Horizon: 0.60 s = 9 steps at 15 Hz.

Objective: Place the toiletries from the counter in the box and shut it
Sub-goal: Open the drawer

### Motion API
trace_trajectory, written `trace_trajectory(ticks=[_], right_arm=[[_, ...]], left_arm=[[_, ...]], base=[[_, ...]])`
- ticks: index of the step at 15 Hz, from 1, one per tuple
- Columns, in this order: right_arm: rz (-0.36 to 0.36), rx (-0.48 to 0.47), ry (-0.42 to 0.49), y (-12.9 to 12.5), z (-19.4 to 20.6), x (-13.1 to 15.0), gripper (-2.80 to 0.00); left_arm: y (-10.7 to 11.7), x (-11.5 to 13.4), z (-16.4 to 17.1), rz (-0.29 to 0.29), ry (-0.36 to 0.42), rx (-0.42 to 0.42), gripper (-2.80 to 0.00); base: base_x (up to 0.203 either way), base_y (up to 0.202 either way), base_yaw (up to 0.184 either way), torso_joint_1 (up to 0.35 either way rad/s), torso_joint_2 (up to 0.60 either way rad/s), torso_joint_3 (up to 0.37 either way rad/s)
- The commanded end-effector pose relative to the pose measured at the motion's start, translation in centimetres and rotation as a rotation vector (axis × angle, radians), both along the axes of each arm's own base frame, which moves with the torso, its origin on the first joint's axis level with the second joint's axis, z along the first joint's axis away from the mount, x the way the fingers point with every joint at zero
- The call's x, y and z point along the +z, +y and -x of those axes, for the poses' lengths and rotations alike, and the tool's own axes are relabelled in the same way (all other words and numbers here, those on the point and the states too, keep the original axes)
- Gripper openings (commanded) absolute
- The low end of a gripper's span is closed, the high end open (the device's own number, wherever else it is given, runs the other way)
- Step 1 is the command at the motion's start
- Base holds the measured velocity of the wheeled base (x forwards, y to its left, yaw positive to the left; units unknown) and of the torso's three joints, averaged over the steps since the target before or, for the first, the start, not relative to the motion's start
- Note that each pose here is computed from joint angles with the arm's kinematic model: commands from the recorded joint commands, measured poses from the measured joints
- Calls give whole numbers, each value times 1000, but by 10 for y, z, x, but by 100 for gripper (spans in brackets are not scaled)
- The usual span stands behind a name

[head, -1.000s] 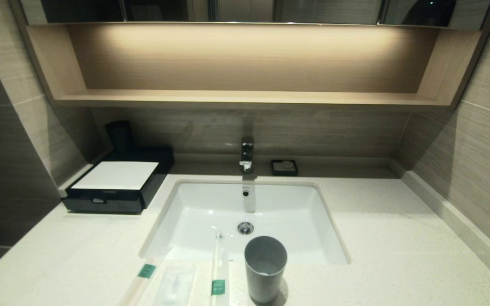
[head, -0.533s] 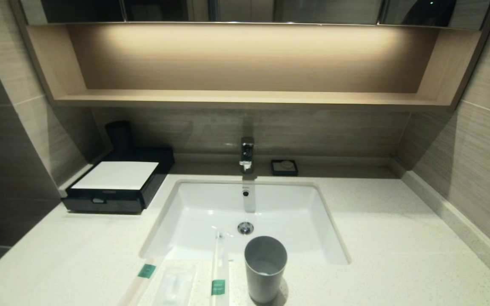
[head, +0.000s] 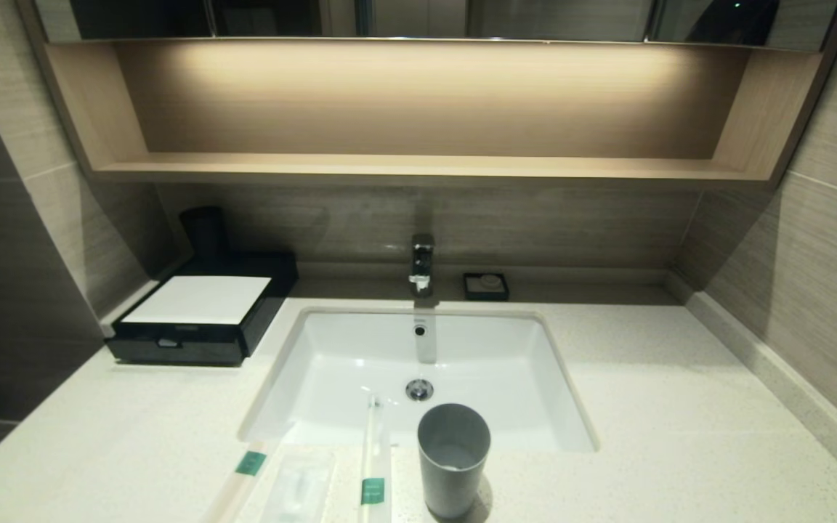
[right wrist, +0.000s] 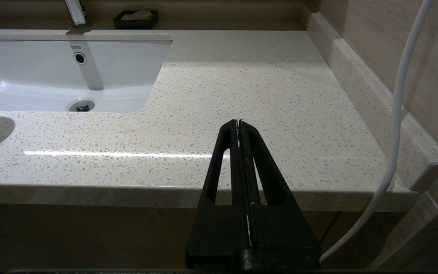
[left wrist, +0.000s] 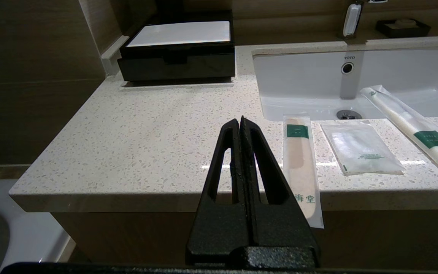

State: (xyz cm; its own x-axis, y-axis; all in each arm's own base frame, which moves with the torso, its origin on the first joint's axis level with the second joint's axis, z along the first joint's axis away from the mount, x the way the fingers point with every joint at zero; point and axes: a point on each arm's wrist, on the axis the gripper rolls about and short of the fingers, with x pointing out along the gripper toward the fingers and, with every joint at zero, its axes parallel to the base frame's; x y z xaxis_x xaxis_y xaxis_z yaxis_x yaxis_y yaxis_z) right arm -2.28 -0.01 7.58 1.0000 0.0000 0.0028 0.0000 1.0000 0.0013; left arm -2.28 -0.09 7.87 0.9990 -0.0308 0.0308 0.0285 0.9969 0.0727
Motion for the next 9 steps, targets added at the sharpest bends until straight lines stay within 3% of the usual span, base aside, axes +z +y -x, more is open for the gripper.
trace_trajectory(ticks=[1,9], right_arm=[[0,0,1,0,0,0,-280],[0,0,0,0,0,0,-280]], left_arm=[[0,-5,-1,0,19,0,-280],[0,-5,-2,1,20,0,-280]], base=[[0,0,0,0,0,0],[0,0,0,0,0,0]])
